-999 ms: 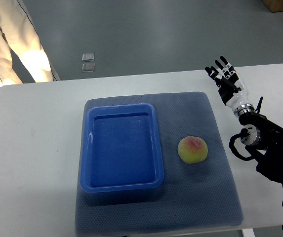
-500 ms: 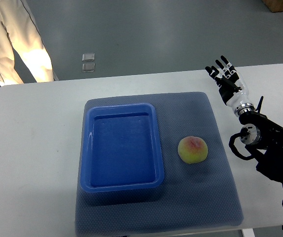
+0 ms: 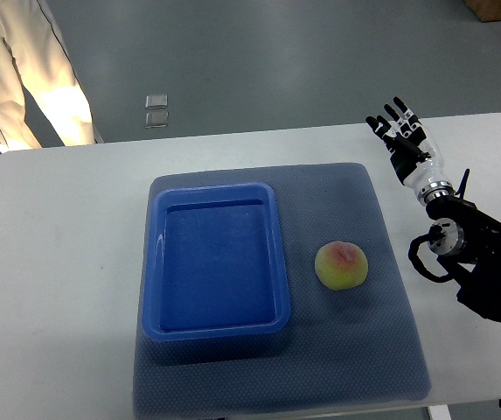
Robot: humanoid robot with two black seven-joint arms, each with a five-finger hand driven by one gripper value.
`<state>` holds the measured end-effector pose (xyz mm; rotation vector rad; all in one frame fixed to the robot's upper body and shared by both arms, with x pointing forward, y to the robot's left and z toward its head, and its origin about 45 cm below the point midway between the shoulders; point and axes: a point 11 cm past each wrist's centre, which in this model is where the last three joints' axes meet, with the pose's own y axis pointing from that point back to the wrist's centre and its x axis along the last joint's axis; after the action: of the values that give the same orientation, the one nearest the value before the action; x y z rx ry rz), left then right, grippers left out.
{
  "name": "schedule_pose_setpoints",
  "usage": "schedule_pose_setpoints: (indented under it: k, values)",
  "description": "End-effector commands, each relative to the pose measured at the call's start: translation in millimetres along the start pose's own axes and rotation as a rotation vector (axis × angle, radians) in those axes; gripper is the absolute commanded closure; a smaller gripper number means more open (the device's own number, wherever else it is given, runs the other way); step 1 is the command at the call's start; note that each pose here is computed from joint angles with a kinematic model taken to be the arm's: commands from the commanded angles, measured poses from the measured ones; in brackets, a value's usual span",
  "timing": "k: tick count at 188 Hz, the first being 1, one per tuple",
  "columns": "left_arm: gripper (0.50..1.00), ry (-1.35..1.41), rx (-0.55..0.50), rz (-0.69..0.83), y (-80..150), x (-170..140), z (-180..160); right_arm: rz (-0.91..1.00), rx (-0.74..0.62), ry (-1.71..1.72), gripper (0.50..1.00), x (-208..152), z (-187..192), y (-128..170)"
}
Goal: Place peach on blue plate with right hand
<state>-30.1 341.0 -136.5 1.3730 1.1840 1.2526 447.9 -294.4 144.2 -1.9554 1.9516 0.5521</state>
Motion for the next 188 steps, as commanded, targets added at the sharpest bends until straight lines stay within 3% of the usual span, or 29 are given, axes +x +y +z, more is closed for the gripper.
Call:
schedule_pose_setpoints:
  k: [1, 115, 159, 188]
  values:
    - [0.5, -0.002, 0.001, 0.0, 0.0, 0.0, -0.2, -0.008, 0.004, 0.006, 0.57, -2.7, -2.6, -2.0]
    - [0.5, 0.001, -0.002, 0.0, 0.1, 0.0, 0.9, -0.112, 0.013, 0.17, 0.57, -6.9, -32.2, -4.7]
    - [0.5, 0.001, -0.001, 0.0, 0.0, 0.0, 0.0, -0.356, 0.001, 0.578, 0.57, -28.1, -59.8, -6.0]
    - [0.5, 0.001, -0.002, 0.0, 0.1, 0.0, 0.9, -0.48, -0.054, 0.759, 0.57, -17.2, -74.3, 3.4]
